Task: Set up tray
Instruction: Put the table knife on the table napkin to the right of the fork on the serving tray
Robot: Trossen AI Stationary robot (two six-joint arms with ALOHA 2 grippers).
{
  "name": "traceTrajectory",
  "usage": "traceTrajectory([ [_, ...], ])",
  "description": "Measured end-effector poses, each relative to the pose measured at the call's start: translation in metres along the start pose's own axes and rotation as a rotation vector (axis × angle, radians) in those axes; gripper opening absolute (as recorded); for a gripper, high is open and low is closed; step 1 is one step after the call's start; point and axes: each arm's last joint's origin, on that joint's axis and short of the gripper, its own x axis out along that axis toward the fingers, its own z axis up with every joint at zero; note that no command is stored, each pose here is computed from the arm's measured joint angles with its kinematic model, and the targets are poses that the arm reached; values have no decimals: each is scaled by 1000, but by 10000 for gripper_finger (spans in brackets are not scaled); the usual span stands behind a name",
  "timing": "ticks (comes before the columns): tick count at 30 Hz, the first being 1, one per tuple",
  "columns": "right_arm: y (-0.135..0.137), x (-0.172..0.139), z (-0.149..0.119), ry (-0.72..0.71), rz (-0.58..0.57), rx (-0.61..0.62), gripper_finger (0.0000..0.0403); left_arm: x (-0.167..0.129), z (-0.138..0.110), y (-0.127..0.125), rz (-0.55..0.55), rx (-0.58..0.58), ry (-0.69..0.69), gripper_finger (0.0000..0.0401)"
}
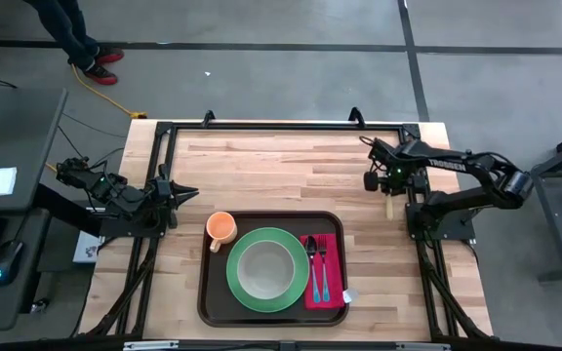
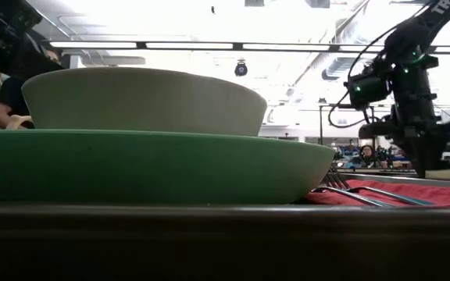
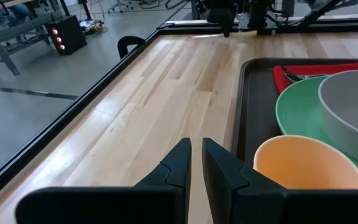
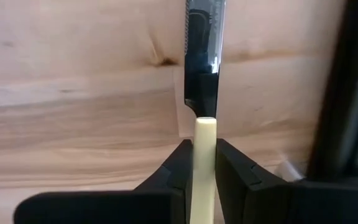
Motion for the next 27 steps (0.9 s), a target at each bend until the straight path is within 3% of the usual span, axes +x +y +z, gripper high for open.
traceTrajectory([
  [13, 26, -50, -1, -77, 30, -55, 38, 0, -1, 0, 1, 8, 8, 69],
  [27, 43, -54, -38, -19, 34, -61, 40, 0, -2, 0, 2, 14, 14, 69],
])
